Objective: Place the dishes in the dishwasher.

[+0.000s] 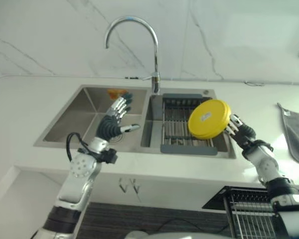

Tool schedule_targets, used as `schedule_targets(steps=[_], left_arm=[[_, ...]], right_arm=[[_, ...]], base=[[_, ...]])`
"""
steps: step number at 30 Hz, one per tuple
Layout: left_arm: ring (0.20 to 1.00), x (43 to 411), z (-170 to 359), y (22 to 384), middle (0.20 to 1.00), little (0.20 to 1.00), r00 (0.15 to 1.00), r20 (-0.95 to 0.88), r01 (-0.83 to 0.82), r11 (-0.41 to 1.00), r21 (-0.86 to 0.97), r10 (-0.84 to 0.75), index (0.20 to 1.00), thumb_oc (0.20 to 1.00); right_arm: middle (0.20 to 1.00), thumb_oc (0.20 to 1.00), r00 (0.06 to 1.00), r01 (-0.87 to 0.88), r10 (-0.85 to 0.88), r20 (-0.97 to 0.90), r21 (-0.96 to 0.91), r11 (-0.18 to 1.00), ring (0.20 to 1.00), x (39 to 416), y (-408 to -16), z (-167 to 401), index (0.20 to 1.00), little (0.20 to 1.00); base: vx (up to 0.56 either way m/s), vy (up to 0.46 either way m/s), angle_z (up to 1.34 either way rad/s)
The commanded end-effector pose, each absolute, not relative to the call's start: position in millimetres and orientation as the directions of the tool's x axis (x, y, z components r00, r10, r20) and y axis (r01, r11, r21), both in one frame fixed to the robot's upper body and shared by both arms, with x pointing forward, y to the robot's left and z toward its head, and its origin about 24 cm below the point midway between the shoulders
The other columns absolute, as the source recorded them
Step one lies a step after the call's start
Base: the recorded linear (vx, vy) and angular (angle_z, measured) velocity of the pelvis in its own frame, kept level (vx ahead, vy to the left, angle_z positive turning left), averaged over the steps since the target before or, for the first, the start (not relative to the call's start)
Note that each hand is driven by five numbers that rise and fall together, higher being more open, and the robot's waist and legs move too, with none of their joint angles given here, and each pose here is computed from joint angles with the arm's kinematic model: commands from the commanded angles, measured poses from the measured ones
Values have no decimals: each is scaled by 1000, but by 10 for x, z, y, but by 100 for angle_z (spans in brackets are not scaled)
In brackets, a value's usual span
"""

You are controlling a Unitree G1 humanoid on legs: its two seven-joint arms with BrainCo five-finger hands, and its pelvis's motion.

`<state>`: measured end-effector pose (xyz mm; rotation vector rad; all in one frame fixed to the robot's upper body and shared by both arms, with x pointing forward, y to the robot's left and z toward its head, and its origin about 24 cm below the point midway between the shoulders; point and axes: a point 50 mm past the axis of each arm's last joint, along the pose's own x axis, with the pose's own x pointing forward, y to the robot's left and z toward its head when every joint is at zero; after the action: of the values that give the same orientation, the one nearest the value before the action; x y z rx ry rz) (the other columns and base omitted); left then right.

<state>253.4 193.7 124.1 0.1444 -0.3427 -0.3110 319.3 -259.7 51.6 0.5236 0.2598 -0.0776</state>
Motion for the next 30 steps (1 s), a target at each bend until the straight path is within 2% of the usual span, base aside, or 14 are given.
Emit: schedule_targets(steps=[1, 30], left_arm=[[1000, 2651, 1478, 1893, 1000, 1000, 847, 387, 302, 929, 212, -364, 1000, 1000], [1000, 2683, 1486, 1872, 1000, 1000, 849, 372, 313, 925, 217, -374, 1000, 1000]], right_arm=[[1000, 1000, 981, 83, 5, -192, 450, 889, 1000, 3385, -2658, 819, 1000, 1000], [1000, 1000, 955, 99, 12, -295, 360, 928, 1000, 3461, -2726, 780, 1000, 1000]], base=[[0, 0, 0], [-2, 1, 0]])
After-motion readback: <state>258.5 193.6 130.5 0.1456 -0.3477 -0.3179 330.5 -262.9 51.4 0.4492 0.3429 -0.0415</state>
